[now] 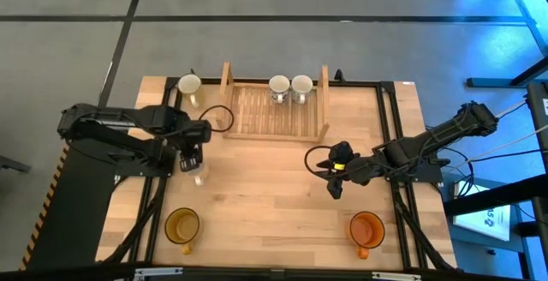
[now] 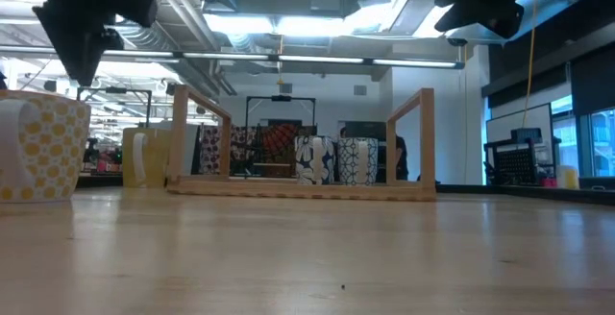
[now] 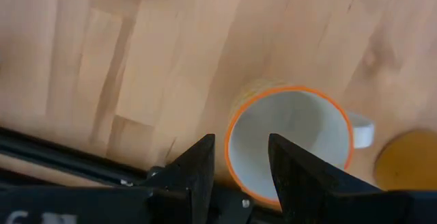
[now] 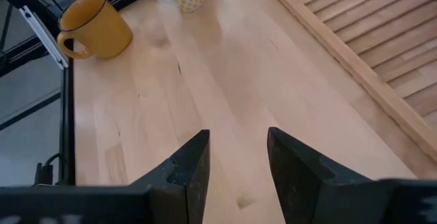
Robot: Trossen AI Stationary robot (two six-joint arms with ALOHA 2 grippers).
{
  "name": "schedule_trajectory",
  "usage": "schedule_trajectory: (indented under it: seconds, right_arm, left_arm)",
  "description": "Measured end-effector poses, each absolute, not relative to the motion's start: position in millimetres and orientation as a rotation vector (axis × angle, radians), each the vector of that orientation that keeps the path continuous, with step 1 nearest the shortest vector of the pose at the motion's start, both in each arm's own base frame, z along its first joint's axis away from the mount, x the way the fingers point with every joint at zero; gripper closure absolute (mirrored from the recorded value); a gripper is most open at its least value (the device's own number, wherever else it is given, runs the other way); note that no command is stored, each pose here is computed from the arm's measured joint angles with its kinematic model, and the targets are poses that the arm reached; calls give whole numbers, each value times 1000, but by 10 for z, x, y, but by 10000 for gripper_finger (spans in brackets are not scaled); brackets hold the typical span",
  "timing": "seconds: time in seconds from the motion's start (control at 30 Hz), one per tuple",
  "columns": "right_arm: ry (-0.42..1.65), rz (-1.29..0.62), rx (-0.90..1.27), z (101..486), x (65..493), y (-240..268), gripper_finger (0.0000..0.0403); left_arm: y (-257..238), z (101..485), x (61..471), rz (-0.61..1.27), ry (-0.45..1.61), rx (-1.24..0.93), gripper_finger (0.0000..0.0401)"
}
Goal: Place coffee mugs
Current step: Put the yellow patterned mug on the shelf
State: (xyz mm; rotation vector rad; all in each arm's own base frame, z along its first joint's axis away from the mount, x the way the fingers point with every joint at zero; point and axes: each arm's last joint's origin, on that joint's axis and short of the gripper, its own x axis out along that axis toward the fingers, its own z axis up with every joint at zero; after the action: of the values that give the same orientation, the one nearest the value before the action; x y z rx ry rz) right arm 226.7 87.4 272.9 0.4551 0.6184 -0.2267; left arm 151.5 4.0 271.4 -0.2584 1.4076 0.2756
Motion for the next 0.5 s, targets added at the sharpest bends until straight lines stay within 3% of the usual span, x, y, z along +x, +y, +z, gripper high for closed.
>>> schedule_trajectory:
  seconds: [0.5]
  right_arm:
    - [623, -277, 413, 2707, 2252, 848, 269]
  left_arm:
    - [25, 2281, 1470, 268, 1483, -316, 270]
